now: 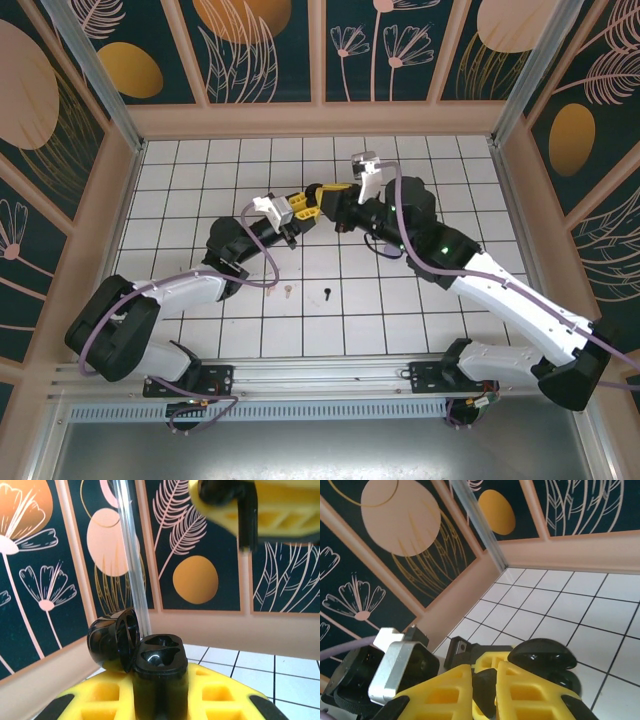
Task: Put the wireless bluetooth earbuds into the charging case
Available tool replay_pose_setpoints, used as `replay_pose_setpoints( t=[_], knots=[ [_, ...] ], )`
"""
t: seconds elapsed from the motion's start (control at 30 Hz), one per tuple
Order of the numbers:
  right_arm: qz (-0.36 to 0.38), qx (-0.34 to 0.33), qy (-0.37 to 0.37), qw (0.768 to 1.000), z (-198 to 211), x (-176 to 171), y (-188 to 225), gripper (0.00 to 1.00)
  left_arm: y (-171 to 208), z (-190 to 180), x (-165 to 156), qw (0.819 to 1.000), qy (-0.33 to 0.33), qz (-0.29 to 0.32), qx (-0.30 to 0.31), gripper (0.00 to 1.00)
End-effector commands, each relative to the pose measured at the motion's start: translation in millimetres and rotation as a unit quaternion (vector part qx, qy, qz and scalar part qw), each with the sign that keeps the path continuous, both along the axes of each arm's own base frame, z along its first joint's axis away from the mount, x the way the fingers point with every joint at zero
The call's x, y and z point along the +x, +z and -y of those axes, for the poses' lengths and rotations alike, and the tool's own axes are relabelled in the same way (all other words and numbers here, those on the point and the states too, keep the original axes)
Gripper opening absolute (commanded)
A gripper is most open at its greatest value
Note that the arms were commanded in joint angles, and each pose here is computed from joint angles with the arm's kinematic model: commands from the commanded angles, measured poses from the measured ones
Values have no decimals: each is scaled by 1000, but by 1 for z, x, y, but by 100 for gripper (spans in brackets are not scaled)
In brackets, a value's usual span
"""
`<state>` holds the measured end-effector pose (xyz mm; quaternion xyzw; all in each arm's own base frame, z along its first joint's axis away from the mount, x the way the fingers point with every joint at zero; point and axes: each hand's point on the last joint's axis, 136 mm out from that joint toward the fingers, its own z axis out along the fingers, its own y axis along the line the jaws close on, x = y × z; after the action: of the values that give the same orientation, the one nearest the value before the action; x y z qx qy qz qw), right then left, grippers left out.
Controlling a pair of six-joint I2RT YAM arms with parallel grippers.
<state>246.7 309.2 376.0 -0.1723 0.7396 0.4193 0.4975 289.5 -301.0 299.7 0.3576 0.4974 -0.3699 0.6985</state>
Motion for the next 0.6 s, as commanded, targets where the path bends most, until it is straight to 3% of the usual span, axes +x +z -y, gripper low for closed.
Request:
replay_pose_setpoints(
  t=[0.0,0.57],
  knots=[
    [46,35,23,998,-5,-10,23,15,26,3,-11,999,-25,34,-29,0],
    [41,41,5,998,-2,-5,16,14,49,-4,-30,996,-45,47,-54,0]
  ],
)
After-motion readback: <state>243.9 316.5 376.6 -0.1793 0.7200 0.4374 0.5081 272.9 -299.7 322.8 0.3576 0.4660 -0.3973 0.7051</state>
